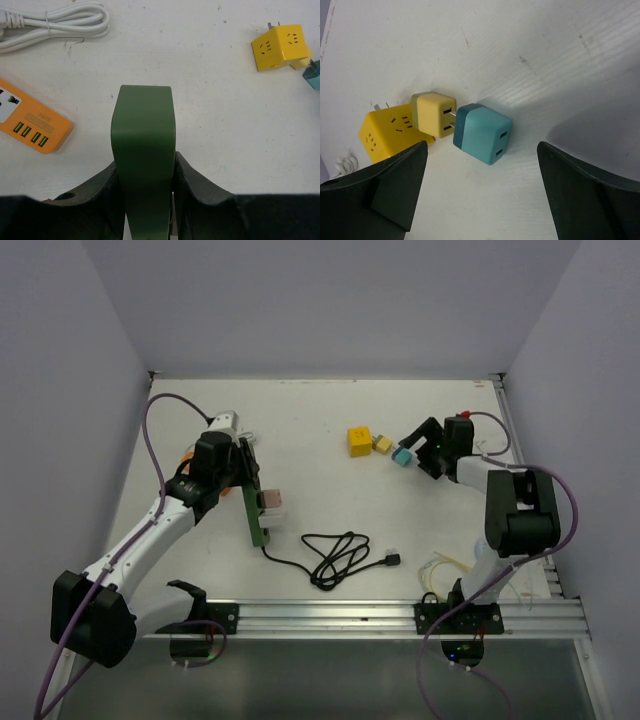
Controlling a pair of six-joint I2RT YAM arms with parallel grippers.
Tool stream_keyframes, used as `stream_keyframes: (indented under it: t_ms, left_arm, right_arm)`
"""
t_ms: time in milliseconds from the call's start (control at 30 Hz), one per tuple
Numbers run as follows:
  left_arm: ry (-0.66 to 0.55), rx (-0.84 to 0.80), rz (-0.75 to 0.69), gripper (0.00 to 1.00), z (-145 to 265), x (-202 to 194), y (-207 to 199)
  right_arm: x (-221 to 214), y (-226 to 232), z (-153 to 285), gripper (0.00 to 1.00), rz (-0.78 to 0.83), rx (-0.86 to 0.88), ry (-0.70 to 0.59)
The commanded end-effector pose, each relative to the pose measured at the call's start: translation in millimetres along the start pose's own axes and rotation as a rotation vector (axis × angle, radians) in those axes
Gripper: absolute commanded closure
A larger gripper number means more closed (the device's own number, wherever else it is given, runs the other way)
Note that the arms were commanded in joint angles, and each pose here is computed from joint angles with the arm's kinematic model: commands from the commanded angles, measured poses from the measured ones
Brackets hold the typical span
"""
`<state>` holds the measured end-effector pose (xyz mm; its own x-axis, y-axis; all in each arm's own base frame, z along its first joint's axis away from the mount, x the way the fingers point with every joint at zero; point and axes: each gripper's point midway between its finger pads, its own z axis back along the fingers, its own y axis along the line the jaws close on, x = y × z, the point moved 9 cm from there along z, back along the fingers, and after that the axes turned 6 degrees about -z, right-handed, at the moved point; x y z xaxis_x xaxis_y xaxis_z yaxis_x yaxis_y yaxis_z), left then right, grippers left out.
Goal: Pull the plug off the socket
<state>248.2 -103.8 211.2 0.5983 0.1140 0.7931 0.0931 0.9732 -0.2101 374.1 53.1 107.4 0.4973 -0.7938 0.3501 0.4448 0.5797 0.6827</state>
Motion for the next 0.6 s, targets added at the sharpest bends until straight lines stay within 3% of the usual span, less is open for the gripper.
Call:
stream_keyframes:
  t_ms: [0,233,567]
  left_arm:
    - [-0.114,-0.083,0.010,1.00,7.0,21.0,-11.3]
    - [-0.111,-0.096,0.012,1.00,3.4,20.7,-12.8]
    - [-0.133,-0.132,0.004,1.00,7.1,27.6,-17.0]
  right_arm:
    - [16.4,6.5,30.5,0.05,0.092,-0.122,-0.089]
    - [-9.2,51.9,65.3,0.02,0.324,0.026,-0.065]
    - [-121.3,140.9,117.1,0.01,0.629,0.497,0.262]
